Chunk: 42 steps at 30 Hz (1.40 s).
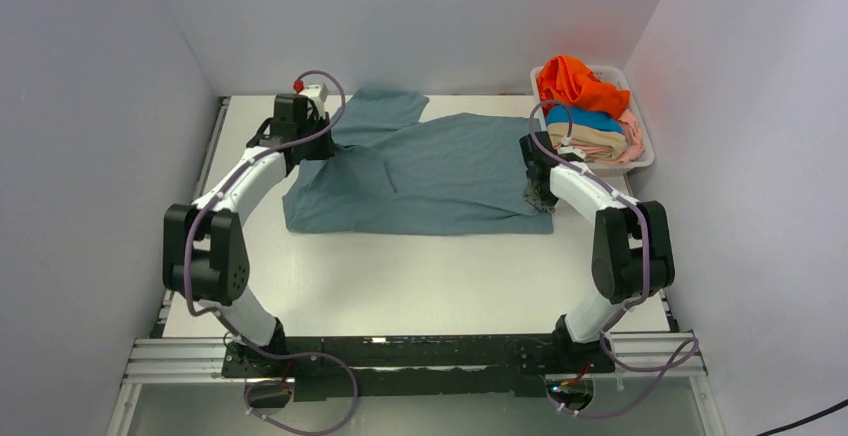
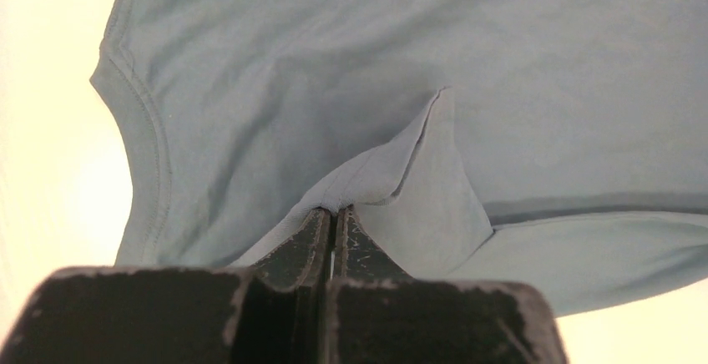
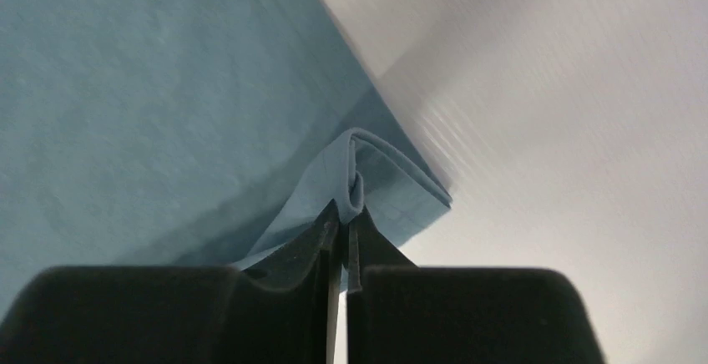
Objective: Fold and stack the t-shirts
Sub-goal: Fold the flattened tshirt in 1/3 of the way
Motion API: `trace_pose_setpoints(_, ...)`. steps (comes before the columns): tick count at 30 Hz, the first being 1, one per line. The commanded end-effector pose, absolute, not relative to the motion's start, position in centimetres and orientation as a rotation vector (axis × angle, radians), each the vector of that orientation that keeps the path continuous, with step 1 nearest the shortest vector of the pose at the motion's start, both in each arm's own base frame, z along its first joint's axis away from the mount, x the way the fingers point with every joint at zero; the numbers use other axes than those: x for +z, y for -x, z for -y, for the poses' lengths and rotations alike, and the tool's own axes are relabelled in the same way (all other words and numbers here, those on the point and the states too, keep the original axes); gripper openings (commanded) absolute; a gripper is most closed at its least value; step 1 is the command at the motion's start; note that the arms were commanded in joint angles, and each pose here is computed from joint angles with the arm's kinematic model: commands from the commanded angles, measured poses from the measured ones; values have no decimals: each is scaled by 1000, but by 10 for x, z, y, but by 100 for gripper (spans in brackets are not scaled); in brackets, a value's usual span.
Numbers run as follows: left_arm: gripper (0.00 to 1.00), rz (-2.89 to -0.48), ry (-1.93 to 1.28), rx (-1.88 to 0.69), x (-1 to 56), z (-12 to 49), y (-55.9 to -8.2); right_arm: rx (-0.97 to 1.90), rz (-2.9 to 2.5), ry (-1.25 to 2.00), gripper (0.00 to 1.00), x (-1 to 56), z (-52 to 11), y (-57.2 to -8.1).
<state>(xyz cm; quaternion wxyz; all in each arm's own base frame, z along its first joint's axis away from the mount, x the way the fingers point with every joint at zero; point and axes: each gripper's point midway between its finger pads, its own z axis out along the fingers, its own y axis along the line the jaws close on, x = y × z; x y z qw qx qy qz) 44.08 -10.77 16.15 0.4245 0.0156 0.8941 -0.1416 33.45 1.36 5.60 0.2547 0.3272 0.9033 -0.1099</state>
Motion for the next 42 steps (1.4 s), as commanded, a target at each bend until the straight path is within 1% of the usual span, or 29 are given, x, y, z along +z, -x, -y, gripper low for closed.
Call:
trace_pose_setpoints(1, 5, -2180, -45, -378, 173, 106, -477, -327, -2370, -878, 13, 79, -6, -367)
trace_pose_setpoints(2, 14, -2189, -37, -373, 169, 105, -484, -333, -2368, -881, 19, 81, -6, -368)
trace_pose_setpoints(3, 33, -2225, -27, -364, 158, 104, -490, -335, -2370, -880, 30, 83, -6, -366)
trace_pose_setpoints(5, 57, -2254, -20, -345, 164, 103, -503, -318, -2381, -874, 44, 86, -7, -364)
trace_pose_setpoints(6, 67, -2278, -17, -336, 162, 102, -504, -312, -2387, -871, 65, 88, -8, -360)
trace_pose_setpoints(7, 86, -2277, -4, -327, 164, 100, -506, -302, -2387, -865, 84, 90, -9, -356)
trace_pose_setpoints(8, 98, -2281, 6, -330, 167, 100, -504, -286, -2384, -860, 92, 94, -11, -352)
trace_pose_setpoints(9, 99, -2280, 16, -334, 170, 100, -501, -265, -2383, -849, 99, 96, -13, -348)
trace_pose_setpoints(10, 99, -2276, 30, -343, 173, 101, -497, -236, -2375, -828, 100, 101, -16, -346)
trace_pose_setpoints(14, 99, -2263, 104, -420, 176, 105, -466, -114, -2371, -707, 100, 107, -42, -333)
trace_pose_setpoints(16, 99, -2257, 113, -504, 172, 115, -446, -3, -2355, -603, 100, 107, -63, -338)
trace_pose_setpoints(19, 100, -2285, 122, -662, 143, 135, -424, 154, -2380, -438, 100, 96, -99, -345)
trace_pose_setpoints(21, 99, -2324, 139, -703, 123, 141, -418, 210, -2385, -369, 100, 89, -118, -356)
trace_pose_setpoints(25, 99, -2466, 202, -675, 78, 138, -413, 196, -2439, -270, 100, 63, -140, -371)
trace_pose_setpoints(28, 99, -2571, 239, -595, 47, 128, -401, 177, -2494, -232, 100, 42, -150, -365)
trace_pose_setpoints(33, 100, -2655, 287, -633, 18, 125, -360, 144, -2554, -235, 100, 17, -146, -331)
trace_pose_setpoints(37, 99, -2692, 399, -561, 7, 111, -317, 140, -2579, -253, 100, 11, -140, -294)
trace_pose_setpoints(42, 99, -2691, 527, -512, 6, 98, -264, 270, -2595, -266, 100, 18, -148, -245)
